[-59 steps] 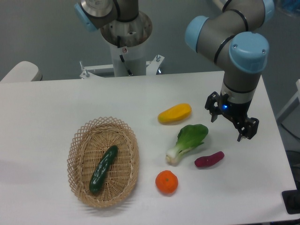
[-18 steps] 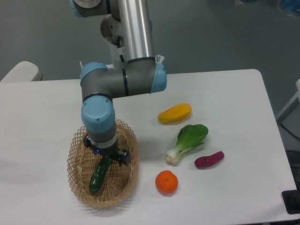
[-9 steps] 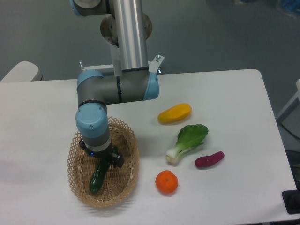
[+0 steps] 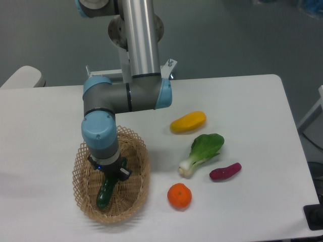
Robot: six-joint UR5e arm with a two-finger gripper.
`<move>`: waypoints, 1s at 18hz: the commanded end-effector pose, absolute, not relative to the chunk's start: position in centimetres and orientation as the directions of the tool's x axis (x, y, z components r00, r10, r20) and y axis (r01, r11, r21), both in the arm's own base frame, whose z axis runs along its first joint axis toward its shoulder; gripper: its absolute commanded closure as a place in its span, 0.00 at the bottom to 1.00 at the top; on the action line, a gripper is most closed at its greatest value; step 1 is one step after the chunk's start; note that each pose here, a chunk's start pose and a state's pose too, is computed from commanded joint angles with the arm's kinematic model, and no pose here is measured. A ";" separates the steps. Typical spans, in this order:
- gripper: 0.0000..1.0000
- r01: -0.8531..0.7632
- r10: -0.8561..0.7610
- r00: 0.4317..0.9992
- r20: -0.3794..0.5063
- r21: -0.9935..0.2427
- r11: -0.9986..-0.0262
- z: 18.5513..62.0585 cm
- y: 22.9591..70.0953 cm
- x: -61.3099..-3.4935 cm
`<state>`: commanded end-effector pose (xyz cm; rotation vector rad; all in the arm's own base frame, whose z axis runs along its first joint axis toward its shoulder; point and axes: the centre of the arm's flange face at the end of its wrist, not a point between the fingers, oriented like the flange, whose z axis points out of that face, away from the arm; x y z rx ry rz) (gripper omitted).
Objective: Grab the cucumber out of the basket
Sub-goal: 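Lift the cucumber up out of the basket, then carry the held cucumber away from the basket toward the sweet potato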
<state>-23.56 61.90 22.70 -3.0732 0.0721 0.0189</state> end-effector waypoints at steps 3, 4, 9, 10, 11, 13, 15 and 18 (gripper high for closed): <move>0.82 -0.088 -0.085 0.996 -0.032 -0.086 -0.992 24.6 62.2 -24.6; 0.82 -0.101 -0.097 0.994 -0.047 -0.098 -0.990 25.6 62.5 -25.3; 0.82 -0.131 -0.122 0.989 -0.079 -0.120 -0.984 30.8 61.4 -30.6; 0.82 -0.148 -0.139 0.987 -0.084 -0.117 -0.982 31.7 61.0 -32.0; 0.82 -0.152 -0.141 0.986 -0.091 -0.117 -0.982 32.7 60.1 -33.7; 0.82 -0.162 -0.149 0.983 -0.107 -0.122 -0.979 33.7 58.5 -36.8; 0.82 -0.188 -0.174 0.977 -0.119 -0.117 -0.975 34.3 56.4 -39.7; 0.82 -0.225 -0.212 0.970 -0.122 -0.101 -0.969 35.1 53.7 -43.6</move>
